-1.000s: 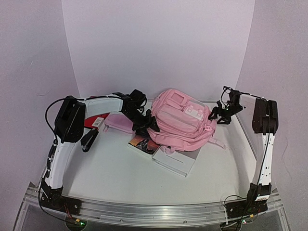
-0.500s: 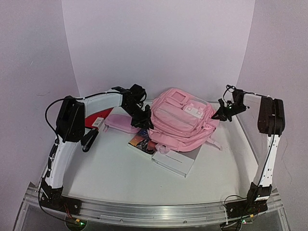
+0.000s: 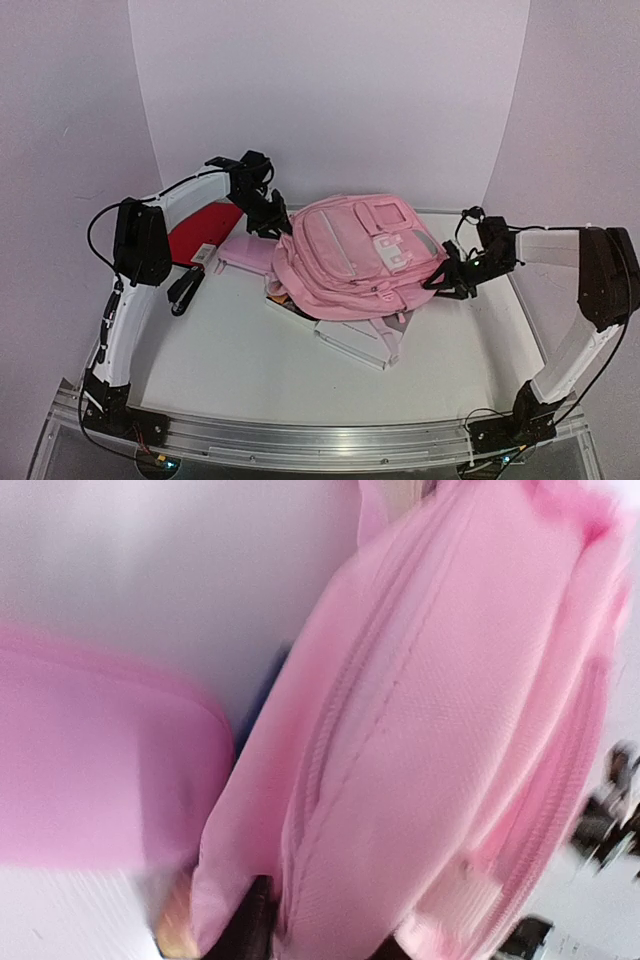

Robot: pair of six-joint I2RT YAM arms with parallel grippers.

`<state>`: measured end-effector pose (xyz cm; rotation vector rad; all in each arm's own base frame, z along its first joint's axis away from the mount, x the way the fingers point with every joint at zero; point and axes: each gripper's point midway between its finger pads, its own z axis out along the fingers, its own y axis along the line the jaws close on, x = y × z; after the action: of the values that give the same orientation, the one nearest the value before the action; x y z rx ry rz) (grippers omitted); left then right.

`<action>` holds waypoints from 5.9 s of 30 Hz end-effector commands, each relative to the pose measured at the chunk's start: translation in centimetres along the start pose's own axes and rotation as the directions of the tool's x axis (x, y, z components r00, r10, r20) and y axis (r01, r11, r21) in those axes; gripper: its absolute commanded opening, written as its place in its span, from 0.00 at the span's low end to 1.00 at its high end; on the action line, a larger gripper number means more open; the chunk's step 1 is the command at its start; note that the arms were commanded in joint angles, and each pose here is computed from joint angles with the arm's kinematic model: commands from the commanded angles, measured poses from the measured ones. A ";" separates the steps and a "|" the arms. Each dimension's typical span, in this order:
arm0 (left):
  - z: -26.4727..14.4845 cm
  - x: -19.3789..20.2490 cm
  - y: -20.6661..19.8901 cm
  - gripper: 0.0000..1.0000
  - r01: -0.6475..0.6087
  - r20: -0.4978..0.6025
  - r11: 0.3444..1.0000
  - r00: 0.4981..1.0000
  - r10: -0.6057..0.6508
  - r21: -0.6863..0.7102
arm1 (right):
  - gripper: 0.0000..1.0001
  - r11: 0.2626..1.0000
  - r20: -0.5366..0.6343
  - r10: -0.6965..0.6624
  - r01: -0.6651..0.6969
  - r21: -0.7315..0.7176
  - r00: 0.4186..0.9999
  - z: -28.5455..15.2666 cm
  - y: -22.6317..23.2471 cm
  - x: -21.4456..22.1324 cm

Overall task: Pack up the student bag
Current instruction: Adjust the student bag at the center of the board, then unzip the student bag at the center of the board.

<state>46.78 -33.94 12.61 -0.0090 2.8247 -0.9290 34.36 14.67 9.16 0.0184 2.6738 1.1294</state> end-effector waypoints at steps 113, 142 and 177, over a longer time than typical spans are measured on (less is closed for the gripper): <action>8.1 19.9 -7.2 0.00 -0.210 0.069 0.907 0.965 0.251 -0.365 | 0.69 0.696 -0.272 -0.608 0.666 0.268 0.746 6.4 -1.5 3.0; 4.3 22.1 -14.4 0.00 -0.428 -0.026 0.904 0.904 0.428 -0.013 | 0.62 0.501 -0.146 -0.829 0.833 0.236 0.540 -3.4 1.7 -2.0; -0.9 20.4 -19.9 0.00 -0.448 0.117 0.875 0.894 0.433 0.181 | 0.37 0.127 -0.045 -0.991 0.991 0.041 0.128 6.1 10.0 3.2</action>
<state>26.10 -49.12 13.21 0.5769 2.6854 -0.8082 31.92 26.33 10.67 -1.4944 1.9299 0.5530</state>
